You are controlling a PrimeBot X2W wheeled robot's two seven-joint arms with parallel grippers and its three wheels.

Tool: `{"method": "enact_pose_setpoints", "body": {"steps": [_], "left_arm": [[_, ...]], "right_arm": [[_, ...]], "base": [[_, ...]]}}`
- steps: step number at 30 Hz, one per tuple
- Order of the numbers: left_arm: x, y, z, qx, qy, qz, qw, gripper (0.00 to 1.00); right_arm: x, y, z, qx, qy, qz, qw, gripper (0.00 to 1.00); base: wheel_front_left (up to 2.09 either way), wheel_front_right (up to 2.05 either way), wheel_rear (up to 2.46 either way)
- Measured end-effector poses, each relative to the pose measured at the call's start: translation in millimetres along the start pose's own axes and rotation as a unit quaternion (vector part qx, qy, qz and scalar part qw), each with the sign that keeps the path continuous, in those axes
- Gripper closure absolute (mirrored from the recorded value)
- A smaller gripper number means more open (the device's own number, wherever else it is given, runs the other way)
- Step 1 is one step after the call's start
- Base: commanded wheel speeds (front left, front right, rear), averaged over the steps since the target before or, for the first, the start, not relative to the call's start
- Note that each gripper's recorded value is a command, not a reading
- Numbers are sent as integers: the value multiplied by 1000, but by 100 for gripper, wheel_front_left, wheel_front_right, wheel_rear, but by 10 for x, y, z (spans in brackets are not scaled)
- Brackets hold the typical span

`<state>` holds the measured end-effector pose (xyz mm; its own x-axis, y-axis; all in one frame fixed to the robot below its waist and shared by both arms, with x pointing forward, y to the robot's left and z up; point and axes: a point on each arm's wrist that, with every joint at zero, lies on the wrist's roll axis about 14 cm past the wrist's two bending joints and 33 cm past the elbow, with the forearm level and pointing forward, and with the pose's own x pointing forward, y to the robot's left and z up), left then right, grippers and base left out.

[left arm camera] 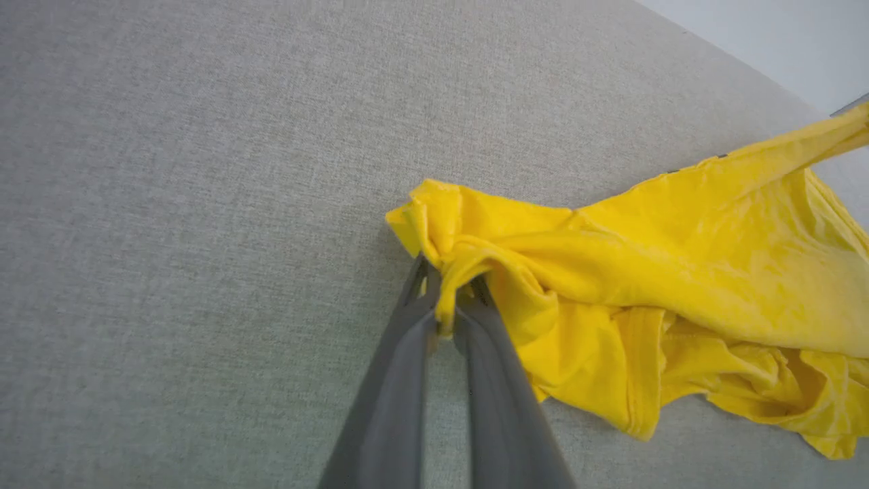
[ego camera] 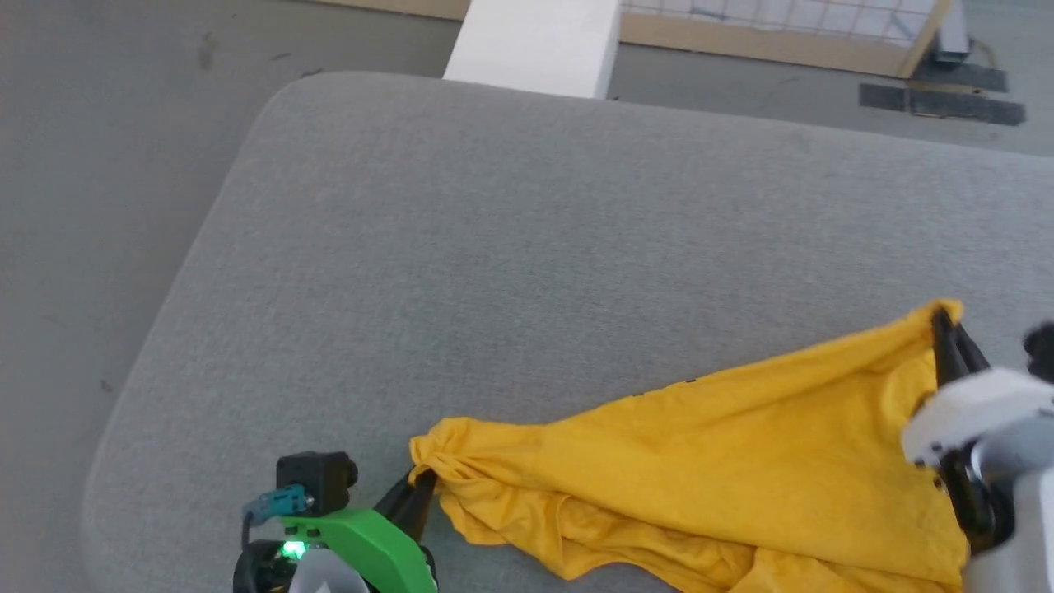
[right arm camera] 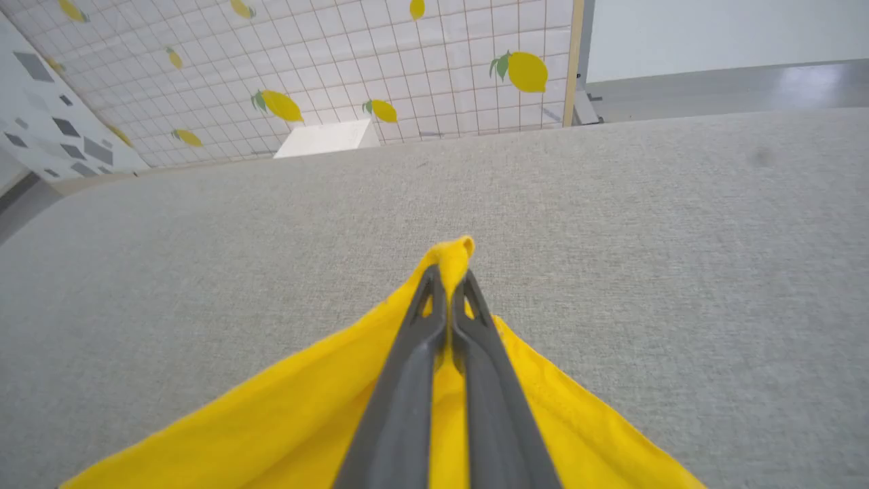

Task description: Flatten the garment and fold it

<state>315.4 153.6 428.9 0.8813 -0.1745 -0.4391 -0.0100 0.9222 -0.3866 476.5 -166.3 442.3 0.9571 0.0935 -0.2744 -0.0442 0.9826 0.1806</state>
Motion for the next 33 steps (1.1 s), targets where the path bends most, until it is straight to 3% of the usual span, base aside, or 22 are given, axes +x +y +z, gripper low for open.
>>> {"method": "enact_pose_setpoints", "body": {"steps": [5,10,13,18,25,33], "left_arm": [[28,-97,300,21,-55,-24,998,100],[79,-275,656,61,-98,-72,991,100],[131,-520,995,100,-128,-122,979,100],[186,-1016,1674,170,-181,-207,946,100],[334,-1578,2477,247,-233,-271,901,100],[870,-1689,3234,300,-271,-239,883,100]], "right_arm": [[-496,-377,70,21,-33,-50,998,100],[-866,-555,429,10,-74,-74,994,100],[-1013,-573,692,-5,-94,-78,992,100],[-1136,-584,1365,-80,-133,-76,985,100],[-977,-510,2229,-157,-174,-68,970,100],[-312,-390,2710,-203,-172,-58,962,100]], "base": [[0,0,0],[0,0,0],[0,0,0],[0,0,0],[0,0,0],[0,0,0]]}}
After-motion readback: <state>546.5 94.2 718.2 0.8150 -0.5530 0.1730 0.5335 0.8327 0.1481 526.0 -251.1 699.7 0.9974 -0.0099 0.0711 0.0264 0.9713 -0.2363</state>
